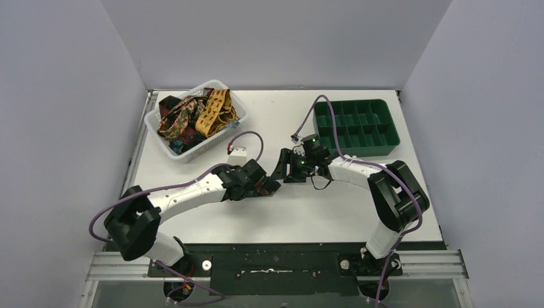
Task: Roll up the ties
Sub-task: Roll the tie at the center of the board.
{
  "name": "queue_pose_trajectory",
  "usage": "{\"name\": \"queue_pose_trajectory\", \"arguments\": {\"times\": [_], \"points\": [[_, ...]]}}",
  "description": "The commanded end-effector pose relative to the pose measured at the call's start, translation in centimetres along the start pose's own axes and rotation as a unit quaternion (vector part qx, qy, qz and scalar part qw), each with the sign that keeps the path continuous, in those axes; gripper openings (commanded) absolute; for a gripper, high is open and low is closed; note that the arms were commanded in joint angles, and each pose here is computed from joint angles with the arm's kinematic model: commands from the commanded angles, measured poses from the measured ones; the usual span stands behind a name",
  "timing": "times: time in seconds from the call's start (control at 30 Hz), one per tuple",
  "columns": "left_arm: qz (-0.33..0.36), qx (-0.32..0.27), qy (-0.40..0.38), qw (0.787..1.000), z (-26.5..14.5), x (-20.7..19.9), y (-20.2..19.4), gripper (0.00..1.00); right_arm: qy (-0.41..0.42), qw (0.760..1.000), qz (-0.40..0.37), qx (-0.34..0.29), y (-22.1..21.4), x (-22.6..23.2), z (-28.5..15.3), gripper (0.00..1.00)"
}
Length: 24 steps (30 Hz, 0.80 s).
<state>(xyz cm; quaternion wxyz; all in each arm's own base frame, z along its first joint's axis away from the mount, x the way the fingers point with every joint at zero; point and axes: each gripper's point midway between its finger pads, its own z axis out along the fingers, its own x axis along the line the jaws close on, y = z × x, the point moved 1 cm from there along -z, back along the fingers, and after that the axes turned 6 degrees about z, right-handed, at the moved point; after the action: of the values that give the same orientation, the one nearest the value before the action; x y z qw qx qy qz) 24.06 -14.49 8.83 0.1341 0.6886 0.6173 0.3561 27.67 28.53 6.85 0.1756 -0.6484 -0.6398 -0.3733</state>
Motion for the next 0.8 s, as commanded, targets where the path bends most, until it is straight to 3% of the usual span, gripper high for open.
{"name": "queue_pose_trajectory", "arguments": {"times": [0.0, 0.27, 0.5, 0.77], "points": [[-0.010, -0.025, 0.022, 0.999, -0.6, -1.1, 1.7, 0.39, 0.011, 1.000, -0.010, -0.022, 1.0, 0.6, -1.0, 0.65], [0.011, -0.010, 0.030, 0.999, 0.1, -4.4, 2.1, 0.41, 0.010, 1.000, 0.005, -0.025, 1.1, -0.5, -1.4, 0.65], [0.029, 0.009, 0.010, 0.999, 0.4, -7.6, 3.0, 0.51, 0.012, 0.999, 0.022, -0.034, 1.2, -1.4, -2.0, 0.66], [0.002, 0.009, -0.080, 0.997, 0.2, -11.6, 4.6, 0.67, 0.002, 0.998, 0.031, -0.053, 1.9, -2.3, -3.1, 0.67]]}}
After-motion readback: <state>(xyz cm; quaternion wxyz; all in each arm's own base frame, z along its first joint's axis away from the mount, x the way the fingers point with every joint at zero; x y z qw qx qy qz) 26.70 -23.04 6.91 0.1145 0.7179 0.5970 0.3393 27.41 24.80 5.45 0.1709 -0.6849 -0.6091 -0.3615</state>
